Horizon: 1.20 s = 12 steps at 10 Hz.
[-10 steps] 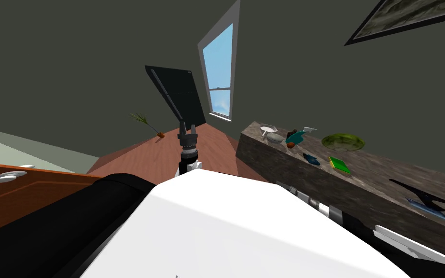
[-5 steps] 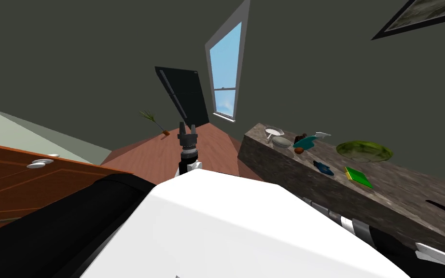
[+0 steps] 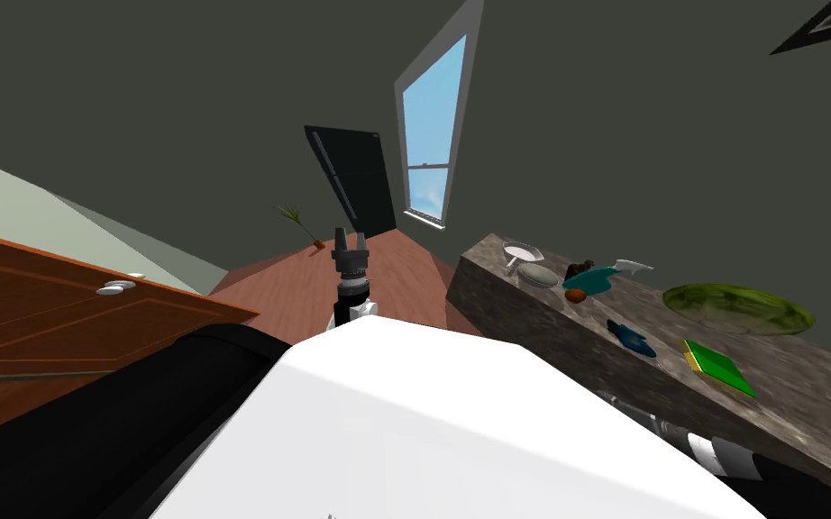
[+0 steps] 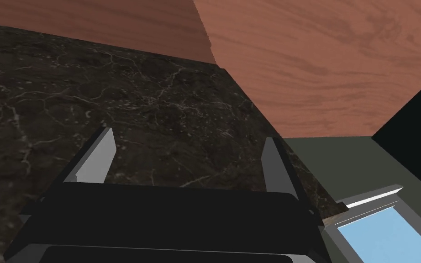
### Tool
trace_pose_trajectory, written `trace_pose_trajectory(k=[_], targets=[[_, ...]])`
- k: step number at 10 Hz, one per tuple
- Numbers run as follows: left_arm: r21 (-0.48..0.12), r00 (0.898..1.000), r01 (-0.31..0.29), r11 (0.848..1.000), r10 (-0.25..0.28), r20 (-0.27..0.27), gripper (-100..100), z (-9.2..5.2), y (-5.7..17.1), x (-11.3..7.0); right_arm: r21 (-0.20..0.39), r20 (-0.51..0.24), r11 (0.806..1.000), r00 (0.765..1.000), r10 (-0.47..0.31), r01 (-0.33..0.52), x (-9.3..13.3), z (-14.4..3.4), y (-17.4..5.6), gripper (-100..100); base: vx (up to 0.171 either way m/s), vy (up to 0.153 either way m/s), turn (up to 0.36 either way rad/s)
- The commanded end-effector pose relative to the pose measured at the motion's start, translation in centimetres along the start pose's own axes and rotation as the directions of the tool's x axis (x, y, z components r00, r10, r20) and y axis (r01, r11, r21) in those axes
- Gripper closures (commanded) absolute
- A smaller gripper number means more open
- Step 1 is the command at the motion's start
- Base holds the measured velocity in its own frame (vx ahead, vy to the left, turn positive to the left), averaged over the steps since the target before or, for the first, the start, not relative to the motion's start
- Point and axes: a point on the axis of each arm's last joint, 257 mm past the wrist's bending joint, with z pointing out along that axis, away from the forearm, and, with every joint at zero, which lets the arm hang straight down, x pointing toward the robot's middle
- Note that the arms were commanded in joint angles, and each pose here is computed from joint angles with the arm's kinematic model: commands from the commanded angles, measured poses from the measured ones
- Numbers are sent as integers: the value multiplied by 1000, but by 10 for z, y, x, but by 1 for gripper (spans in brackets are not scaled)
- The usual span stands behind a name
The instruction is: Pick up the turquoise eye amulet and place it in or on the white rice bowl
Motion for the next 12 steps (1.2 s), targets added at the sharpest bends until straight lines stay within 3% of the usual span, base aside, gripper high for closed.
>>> trace_pose_trajectory(k=[1,2,5,7,9,12], targets=[[0,1000,0,1000,0,0,0,0,0,0,86,-27,996,1000,-7,10,6,-19,-32,-100,82,-56,175],[0,1000,0,1000,0,0,0,0,0,0,86,-27,996,1000,-7,10,6,-19,-32,-100,71,-65,92],[0,1000,0,1000,0,0,0,0,0,0,271,-85,961,996,-29,51,16,-66,-96,-100,149,-128,236],[0,1000,0,1000,0,0,0,0,0,0,356,-114,931,993,-37,75,23,-91,-127,-100,226,-203,260],[0,1000,0,1000,0,0,0,0,0,0,411,-134,907,990,-37,90,32,-109,-147,-100,173,-220,256],[0,1000,0,1000,0,0,0,0,0,0,437,-146,895,989,-31,93,43,-117,-159,-100,128,-197,103]])
